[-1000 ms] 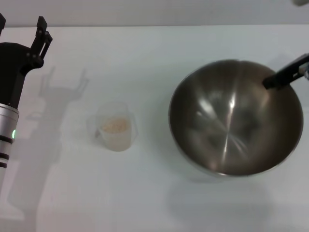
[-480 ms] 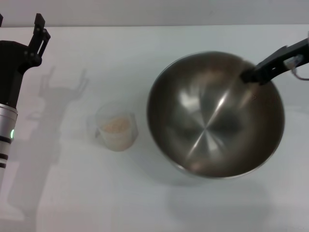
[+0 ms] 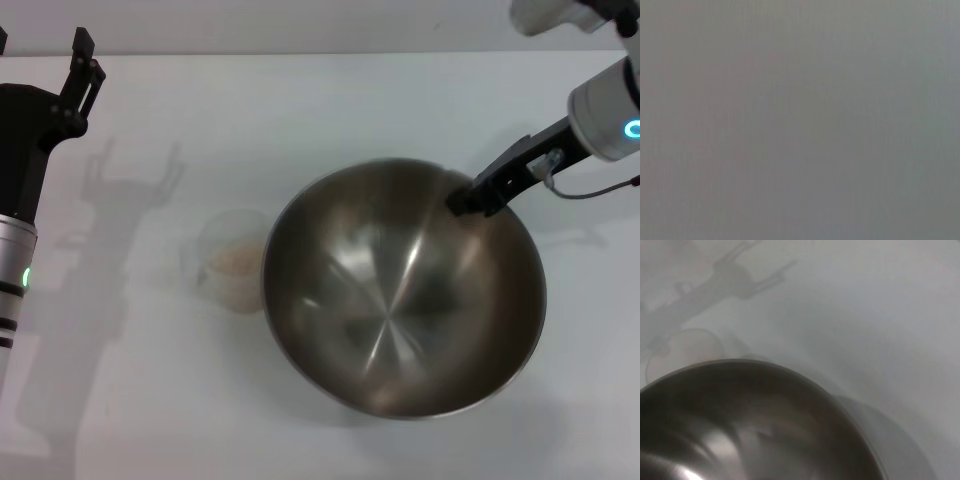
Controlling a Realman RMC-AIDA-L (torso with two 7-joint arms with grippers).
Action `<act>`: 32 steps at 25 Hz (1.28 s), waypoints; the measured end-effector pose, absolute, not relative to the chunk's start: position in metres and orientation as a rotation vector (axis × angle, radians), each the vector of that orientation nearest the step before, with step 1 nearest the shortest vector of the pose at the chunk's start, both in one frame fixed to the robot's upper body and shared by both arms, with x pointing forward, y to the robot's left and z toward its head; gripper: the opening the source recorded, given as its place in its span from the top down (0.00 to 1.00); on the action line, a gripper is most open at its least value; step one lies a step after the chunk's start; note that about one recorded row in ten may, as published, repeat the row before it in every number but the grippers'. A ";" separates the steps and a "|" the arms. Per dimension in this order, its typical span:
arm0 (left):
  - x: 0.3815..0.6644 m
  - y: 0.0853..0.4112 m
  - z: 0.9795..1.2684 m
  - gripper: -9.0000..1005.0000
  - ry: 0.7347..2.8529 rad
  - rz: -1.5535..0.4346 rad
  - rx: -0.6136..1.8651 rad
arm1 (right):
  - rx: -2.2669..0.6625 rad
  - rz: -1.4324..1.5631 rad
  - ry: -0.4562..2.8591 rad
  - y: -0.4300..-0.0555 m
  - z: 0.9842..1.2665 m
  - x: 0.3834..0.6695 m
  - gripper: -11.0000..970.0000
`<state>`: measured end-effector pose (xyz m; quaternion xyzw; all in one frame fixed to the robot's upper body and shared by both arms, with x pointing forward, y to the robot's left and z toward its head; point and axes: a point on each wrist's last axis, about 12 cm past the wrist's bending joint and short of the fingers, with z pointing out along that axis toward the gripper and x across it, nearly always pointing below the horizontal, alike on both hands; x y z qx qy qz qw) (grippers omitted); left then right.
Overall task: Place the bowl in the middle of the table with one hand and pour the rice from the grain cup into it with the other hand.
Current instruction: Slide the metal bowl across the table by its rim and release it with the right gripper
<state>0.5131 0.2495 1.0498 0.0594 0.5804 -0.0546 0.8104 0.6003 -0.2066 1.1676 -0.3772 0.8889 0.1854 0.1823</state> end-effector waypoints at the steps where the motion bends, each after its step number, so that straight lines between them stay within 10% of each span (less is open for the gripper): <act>1: 0.513 0.250 1.050 0.14 1.240 -0.117 0.127 | -1.070 0.524 2.512 -0.205 1.167 0.600 0.99; 28: 0.509 0.253 1.050 0.14 1.222 -0.108 0.118 | -1.105 0.475 2.563 -0.186 1.161 0.604 0.97; 32: 0.506 0.254 1.051 0.14 1.211 -0.105 0.112 | -1.109 0.448 2.517 -0.186 1.170 0.603 0.80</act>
